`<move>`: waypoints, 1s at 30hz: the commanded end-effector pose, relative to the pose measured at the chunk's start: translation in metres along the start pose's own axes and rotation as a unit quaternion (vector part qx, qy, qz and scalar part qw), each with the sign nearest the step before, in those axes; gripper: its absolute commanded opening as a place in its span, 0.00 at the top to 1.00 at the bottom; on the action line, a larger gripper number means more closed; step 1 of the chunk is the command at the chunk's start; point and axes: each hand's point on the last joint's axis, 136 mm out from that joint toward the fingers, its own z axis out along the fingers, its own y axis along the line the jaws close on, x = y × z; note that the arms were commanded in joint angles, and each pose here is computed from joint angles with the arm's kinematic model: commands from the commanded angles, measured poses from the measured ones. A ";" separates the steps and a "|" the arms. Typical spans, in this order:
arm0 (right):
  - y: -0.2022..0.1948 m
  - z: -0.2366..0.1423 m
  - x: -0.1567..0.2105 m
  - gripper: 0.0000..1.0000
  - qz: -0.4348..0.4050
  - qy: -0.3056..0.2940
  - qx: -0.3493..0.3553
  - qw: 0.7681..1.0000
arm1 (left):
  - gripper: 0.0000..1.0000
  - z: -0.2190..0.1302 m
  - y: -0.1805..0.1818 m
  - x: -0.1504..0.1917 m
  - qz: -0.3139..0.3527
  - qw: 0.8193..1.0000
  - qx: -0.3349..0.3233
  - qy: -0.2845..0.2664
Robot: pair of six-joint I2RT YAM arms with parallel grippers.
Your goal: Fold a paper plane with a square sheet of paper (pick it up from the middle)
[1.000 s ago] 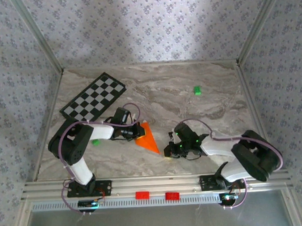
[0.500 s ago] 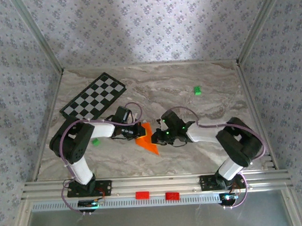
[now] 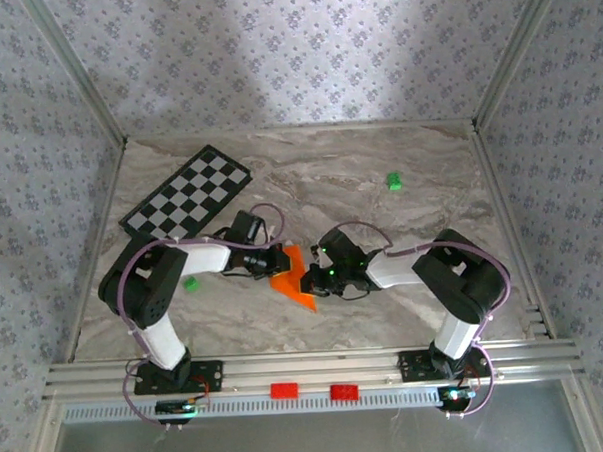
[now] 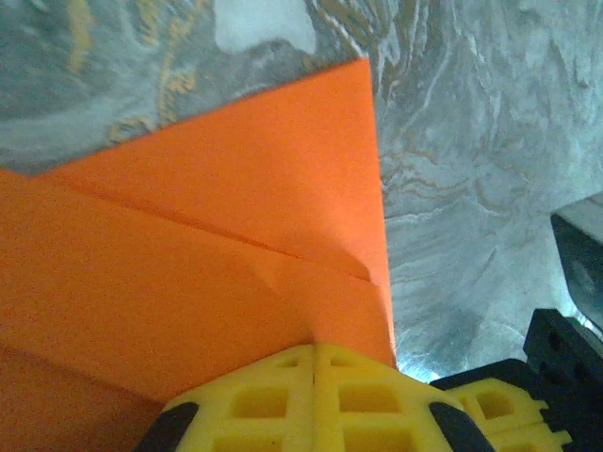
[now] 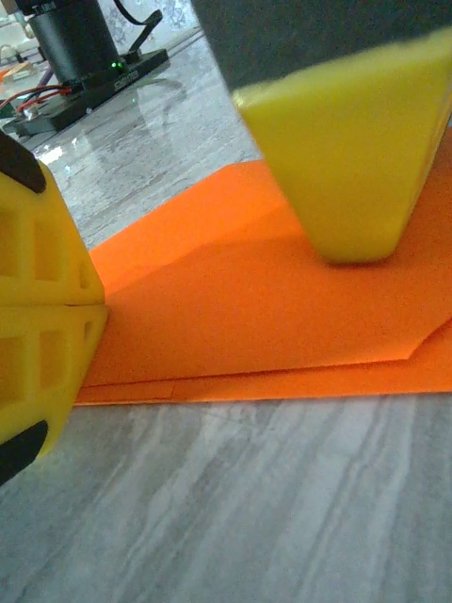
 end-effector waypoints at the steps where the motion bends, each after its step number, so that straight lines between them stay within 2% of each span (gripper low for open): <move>1: -0.071 0.005 0.048 1.00 0.074 0.056 0.119 0.989 | 0.97 -0.025 -0.021 -0.013 0.020 0.999 -0.011 -0.032; 4: -0.065 0.006 0.044 1.00 0.070 0.055 0.120 0.989 | 0.99 -0.029 -0.033 -0.007 0.027 0.999 -0.006 -0.032; 7: -0.066 0.007 0.044 1.00 0.072 0.058 0.122 0.988 | 1.00 -0.018 -0.039 0.014 0.025 1.000 0.000 -0.012; 12: -0.069 0.007 0.048 1.00 0.078 0.057 0.119 0.988 | 1.00 -0.003 -0.019 0.039 -0.016 1.000 -0.008 -0.006; 25: -0.072 0.006 0.051 1.00 0.079 0.059 0.121 0.988 | 1.00 -0.003 -0.031 0.039 -0.015 0.999 0.041 -0.002; 30: -0.073 0.007 0.051 1.00 0.080 0.058 0.120 0.988 | 1.00 0.005 -0.024 0.039 -0.026 0.999 0.035 0.006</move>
